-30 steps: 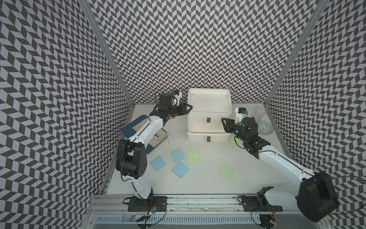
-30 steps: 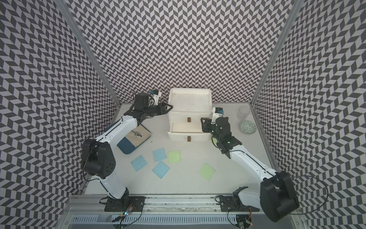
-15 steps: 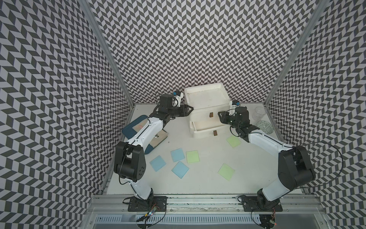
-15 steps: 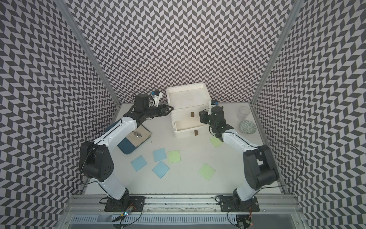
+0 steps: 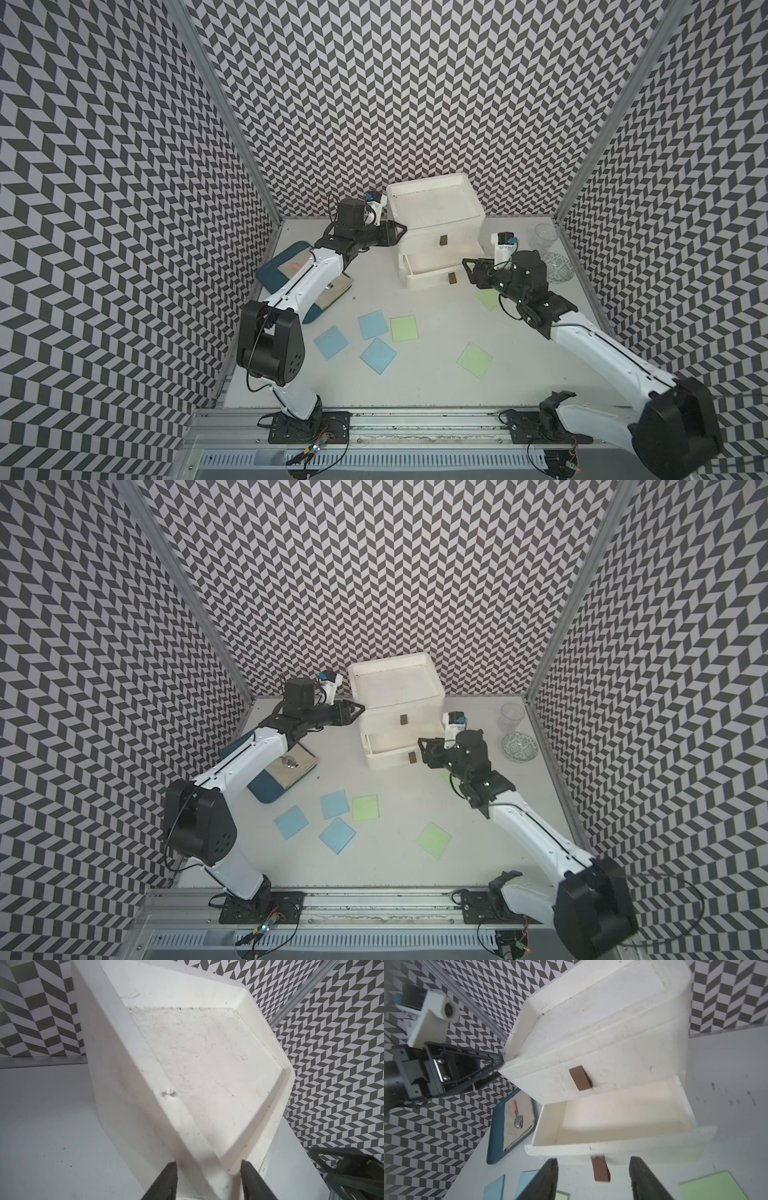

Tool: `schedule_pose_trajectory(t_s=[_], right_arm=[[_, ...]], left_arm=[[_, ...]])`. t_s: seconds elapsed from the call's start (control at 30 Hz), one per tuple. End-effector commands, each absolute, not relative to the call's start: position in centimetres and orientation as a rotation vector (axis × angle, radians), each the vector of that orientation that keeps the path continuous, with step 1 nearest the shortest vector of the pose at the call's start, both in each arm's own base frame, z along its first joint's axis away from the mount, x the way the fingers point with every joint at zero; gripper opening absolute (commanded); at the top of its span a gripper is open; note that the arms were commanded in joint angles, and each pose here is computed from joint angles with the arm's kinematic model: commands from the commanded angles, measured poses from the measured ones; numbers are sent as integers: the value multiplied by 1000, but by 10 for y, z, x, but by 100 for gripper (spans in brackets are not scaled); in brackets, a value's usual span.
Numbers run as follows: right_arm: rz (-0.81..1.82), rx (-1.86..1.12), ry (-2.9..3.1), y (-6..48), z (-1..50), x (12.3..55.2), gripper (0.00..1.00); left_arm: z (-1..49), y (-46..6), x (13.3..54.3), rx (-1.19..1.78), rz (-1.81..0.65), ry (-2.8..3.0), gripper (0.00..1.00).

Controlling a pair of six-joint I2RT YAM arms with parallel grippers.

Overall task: Please put the sticky notes in the drawer by color
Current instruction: Open the drawer in the storage box, then adjust the storage box at the center of the board.

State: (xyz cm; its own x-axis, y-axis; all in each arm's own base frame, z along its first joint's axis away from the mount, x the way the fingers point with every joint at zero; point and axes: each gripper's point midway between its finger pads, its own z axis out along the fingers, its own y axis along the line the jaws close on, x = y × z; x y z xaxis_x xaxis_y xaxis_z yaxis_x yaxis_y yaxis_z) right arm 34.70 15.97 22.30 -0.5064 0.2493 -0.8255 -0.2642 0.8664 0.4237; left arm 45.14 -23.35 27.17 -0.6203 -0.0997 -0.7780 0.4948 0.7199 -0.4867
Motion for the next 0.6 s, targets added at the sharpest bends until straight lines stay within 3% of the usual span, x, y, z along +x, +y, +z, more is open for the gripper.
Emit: schedule_pose_trajectory(t_s=[0.0,0.17,0.37,0.57], right_arm=[[440,174,2088,113,176,331,71],[377,298,2136,88,142,329,86],[377,406,2199,62,110,355,87],[191,407,2380,43,84,388,88]], left_arm=[[300,-223,443,279,-827,1998,53],[311,-212,439,236,-810,1951,53],[312,-209,440,229,-799,1953,53],[312,-203,442,211,-804,1953,53]])
